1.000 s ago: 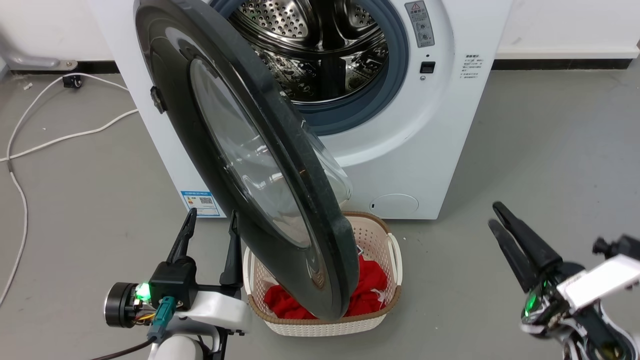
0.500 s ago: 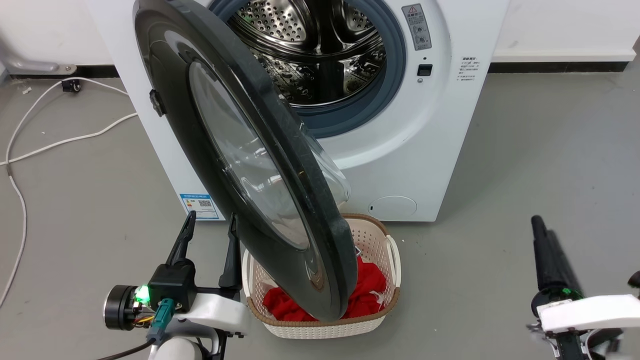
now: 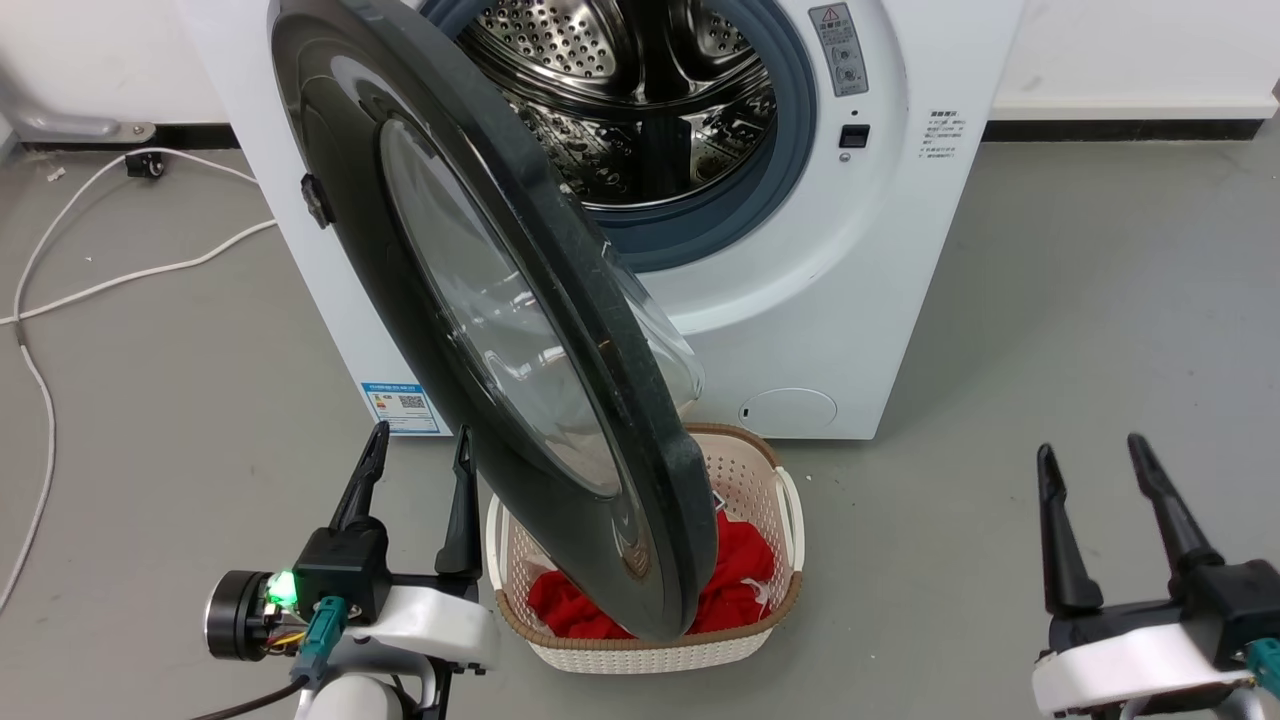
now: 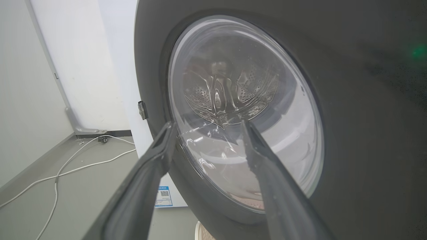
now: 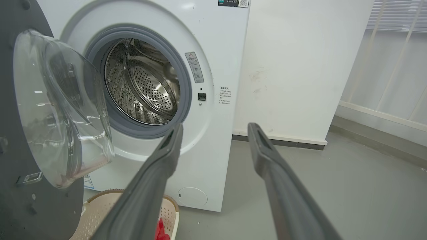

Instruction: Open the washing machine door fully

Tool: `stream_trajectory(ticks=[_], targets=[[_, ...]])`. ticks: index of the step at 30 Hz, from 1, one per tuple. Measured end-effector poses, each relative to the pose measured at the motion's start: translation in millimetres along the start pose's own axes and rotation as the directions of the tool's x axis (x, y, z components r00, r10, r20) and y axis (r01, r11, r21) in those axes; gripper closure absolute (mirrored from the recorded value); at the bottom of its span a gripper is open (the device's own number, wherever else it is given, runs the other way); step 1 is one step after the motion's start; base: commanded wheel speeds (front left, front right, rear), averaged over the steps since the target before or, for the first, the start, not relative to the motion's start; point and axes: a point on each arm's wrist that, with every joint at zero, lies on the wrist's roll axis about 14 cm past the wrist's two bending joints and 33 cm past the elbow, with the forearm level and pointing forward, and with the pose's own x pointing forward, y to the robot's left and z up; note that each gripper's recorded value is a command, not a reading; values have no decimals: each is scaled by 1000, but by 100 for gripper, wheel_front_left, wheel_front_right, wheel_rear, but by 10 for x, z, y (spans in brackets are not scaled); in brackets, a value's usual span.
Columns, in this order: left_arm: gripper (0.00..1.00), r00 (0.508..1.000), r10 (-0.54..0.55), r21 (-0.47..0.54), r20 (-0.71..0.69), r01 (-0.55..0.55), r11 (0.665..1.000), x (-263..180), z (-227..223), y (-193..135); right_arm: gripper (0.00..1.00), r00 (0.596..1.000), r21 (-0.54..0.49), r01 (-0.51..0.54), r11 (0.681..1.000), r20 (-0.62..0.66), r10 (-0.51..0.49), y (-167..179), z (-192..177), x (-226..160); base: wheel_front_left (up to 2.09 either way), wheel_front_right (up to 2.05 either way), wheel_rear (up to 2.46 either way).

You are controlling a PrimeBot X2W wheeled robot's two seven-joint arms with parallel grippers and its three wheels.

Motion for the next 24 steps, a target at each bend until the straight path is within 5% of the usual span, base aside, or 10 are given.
stream_trajectory(ticks=[20,21,23,24], targets=[[0,1000,-7,5,-1,7,1000,17,-6,-12,0,996,69,32,997,-90,-26,-17,-329,-146,0,0,0],[42,1000,-5,5,0,5,1000,17,-4,-8,0,996,72,32,997,-89,-26,-16,-327,-145,0,0,0],[100,1000,-5,5,0,5,1000,17,-3,-8,0,996,72,32,997,-88,-25,-14,-326,-146,0,0,0],[100,1000,-5,5,-1,5,1000,17,-7,-8,0,996,73,32,997,-89,-25,-13,-328,-147,0,0,0]])
